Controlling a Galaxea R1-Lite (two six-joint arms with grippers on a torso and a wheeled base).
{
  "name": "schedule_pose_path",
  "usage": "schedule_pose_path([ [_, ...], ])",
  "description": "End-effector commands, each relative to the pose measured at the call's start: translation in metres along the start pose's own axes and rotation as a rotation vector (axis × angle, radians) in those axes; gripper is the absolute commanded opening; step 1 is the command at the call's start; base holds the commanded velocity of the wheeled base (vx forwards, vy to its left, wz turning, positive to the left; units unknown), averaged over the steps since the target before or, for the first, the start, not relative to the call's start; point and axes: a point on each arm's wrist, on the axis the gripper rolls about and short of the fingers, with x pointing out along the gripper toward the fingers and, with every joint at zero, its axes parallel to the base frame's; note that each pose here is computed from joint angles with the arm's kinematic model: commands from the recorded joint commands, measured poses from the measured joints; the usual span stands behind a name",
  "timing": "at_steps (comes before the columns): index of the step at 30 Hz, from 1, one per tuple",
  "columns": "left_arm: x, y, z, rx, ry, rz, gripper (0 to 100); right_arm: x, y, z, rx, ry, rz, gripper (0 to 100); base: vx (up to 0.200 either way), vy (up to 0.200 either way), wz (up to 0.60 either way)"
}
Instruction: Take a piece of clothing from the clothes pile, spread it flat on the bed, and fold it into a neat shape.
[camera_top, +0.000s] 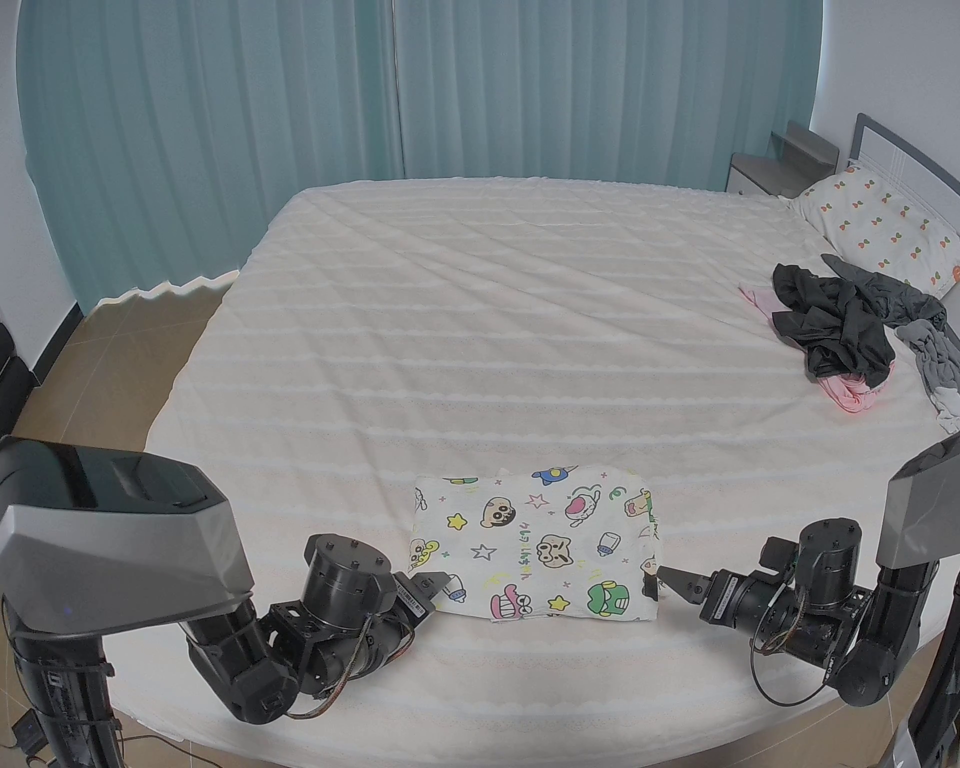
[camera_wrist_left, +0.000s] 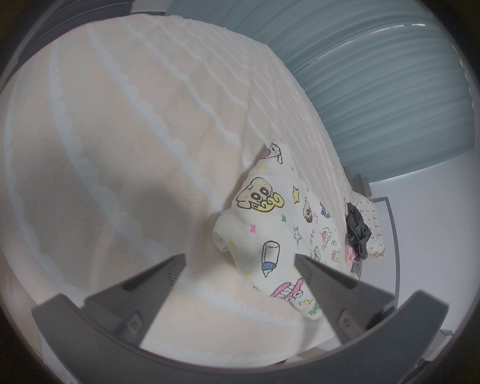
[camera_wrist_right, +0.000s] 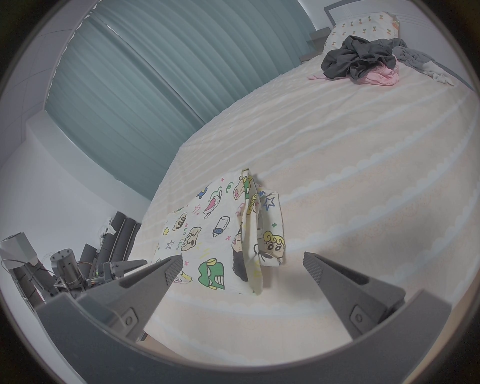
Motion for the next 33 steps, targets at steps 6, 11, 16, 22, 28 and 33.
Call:
schedule_pose_path([
  [6,-0.038,-0.016,0.02,0.0,-0.058,-0.105,100,-0.001,0.001,0.0,-0.001,-0.005,0.01,100,0.0,0.0,0.0],
  [11,-0.039,-0.021,0.033,0.009,-0.077,-0.137,100,-0.005,0.005,0.004,-0.005,-0.026,0.025,100,0.04,0.0,0.0],
  [16,-0.034,-0.026,0.038,0.05,-0.074,-0.163,100,-0.006,0.006,0.005,-0.011,-0.035,0.028,100,0.2,0.0,0.0],
  [22,-0.027,-0.03,0.041,0.109,-0.089,-0.168,100,-0.003,0.002,0.002,-0.012,-0.013,0.012,100,0.2,0.0,0.0],
  [28,-0.018,-0.02,0.052,0.229,-0.083,-0.143,100,0.0,-0.003,-0.005,-0.025,0.064,0.006,100,0.2,0.0,0.0],
  [33,-0.018,-0.009,0.068,0.356,-0.048,-0.153,100,0.008,-0.012,-0.011,-0.079,0.152,-0.021,100,0.12,0.0,0.0],
])
